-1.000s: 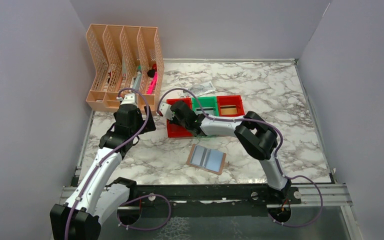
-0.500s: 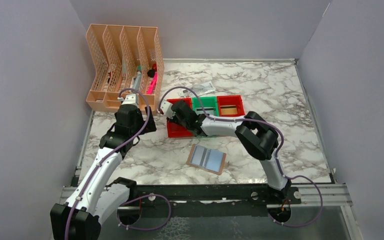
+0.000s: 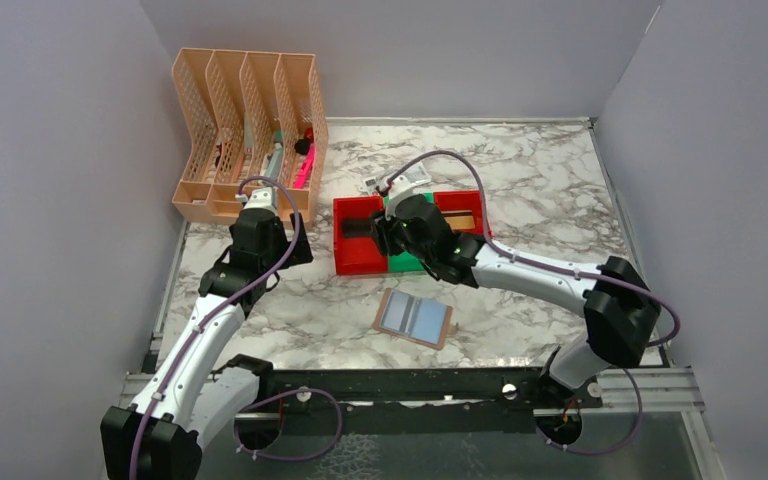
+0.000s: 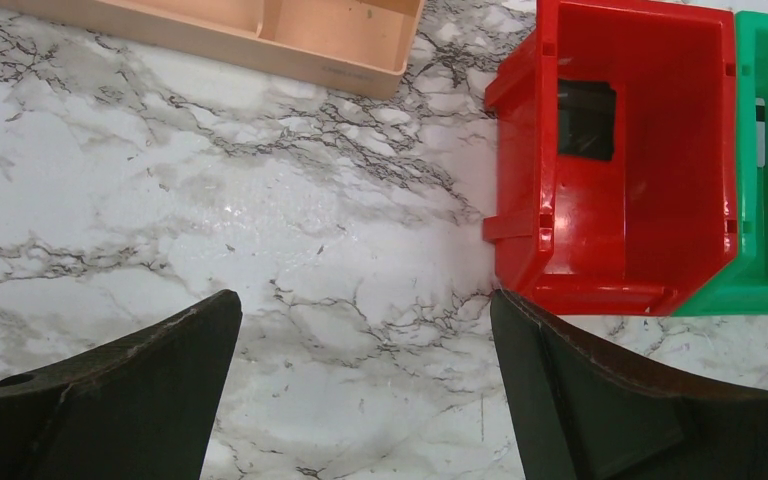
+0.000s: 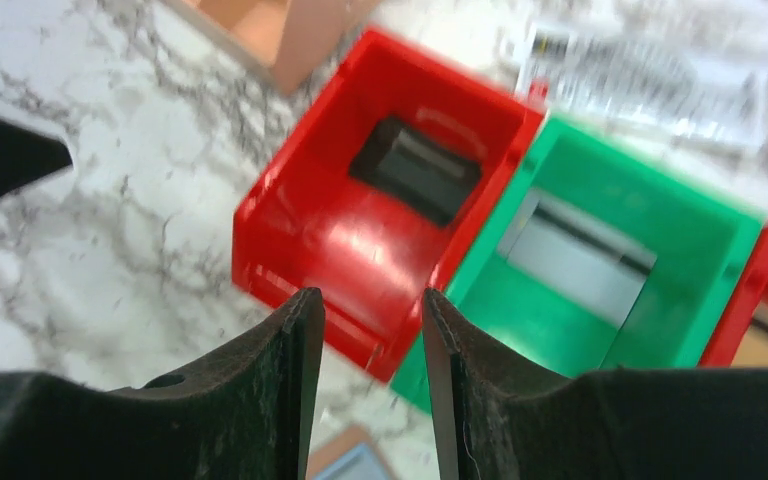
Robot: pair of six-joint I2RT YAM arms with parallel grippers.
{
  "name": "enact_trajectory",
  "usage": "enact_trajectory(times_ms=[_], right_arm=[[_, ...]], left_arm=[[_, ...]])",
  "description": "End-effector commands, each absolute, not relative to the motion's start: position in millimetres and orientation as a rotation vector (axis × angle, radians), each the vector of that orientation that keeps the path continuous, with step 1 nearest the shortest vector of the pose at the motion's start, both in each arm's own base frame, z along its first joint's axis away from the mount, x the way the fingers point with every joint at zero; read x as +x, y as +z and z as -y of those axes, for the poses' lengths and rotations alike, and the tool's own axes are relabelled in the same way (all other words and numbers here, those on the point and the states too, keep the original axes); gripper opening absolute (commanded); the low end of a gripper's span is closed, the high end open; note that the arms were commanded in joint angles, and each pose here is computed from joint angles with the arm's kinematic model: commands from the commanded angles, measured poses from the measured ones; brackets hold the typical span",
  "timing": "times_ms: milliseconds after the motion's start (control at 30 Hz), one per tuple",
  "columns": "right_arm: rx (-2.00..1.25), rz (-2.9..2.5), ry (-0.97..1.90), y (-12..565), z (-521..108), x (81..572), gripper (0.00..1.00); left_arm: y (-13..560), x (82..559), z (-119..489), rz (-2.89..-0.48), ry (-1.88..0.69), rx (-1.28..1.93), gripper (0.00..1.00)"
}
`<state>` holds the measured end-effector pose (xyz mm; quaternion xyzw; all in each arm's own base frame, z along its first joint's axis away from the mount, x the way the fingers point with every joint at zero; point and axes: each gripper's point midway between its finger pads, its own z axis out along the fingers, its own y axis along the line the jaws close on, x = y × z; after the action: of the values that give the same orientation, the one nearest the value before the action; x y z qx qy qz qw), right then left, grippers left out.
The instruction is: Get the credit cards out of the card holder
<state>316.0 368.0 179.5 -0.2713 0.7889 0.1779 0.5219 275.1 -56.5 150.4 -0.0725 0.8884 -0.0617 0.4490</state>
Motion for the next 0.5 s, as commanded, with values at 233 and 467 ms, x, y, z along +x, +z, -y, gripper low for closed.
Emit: enact_trajectory(times_ms=[233,467], right_arm=[[-0.247,-2.403,0.602,81.6,-306.6,216.8,0.47],[-0.240,-2.473,0.656,60.9,-304.9,198.8,0.47]], left_arm=[[150.7,278.4,58.8,-2.188,-0.172,-0.177,0.99],[148.7,278.4,60.4,-2.196,-0.179,-0.170,0.99]])
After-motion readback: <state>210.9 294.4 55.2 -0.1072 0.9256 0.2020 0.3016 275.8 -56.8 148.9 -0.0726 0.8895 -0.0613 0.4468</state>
